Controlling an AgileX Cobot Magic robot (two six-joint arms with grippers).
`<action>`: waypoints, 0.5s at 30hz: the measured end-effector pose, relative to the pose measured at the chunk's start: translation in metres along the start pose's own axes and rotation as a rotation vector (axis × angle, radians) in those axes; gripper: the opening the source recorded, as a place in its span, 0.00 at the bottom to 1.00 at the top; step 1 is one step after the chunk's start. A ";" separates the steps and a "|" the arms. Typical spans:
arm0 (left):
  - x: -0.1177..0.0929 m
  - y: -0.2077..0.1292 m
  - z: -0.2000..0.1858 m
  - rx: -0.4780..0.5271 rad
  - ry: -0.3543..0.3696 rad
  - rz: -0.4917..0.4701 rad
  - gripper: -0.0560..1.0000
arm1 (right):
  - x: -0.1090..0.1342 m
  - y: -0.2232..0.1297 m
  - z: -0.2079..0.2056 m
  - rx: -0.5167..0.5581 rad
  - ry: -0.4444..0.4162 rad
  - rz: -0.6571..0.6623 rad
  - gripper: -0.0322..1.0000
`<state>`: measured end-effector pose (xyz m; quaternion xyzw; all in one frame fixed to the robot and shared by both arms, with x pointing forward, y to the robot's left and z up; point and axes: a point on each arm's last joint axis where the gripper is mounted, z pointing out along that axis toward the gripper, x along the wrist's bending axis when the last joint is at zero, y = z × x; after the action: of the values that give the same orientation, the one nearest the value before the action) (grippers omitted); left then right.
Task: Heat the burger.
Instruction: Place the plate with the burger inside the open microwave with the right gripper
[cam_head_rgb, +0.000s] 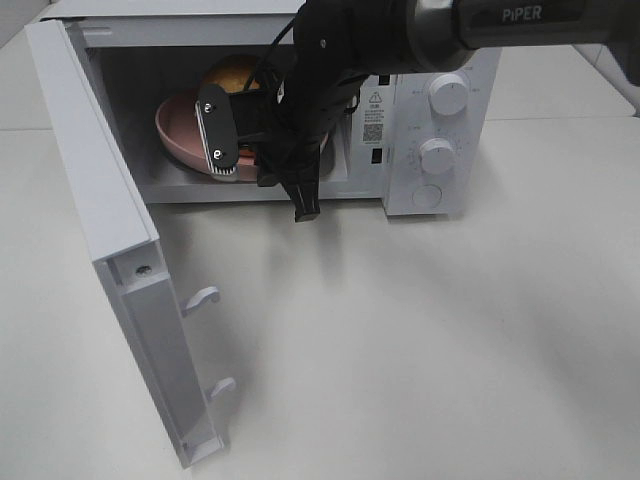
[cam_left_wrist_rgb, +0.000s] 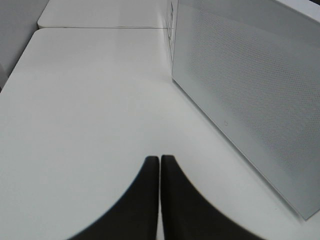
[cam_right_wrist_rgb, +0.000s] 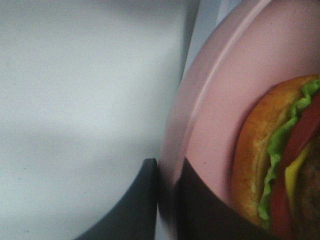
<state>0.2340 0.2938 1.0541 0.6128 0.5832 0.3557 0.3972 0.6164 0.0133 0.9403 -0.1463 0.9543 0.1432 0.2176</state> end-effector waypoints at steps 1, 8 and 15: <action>0.000 0.000 0.000 0.000 0.000 0.000 0.05 | -0.001 -0.002 0.002 0.004 0.007 0.009 0.07; 0.000 0.000 0.000 0.000 0.000 0.000 0.05 | 0.001 -0.003 0.007 0.012 0.029 0.101 0.08; 0.000 0.000 0.000 0.000 0.000 0.000 0.05 | -0.007 -0.002 0.005 -0.001 -0.033 0.249 0.21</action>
<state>0.2340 0.2938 1.0541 0.6128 0.5832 0.3557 0.3972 0.6246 0.0146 0.9390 -0.0244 0.9614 0.1717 0.2136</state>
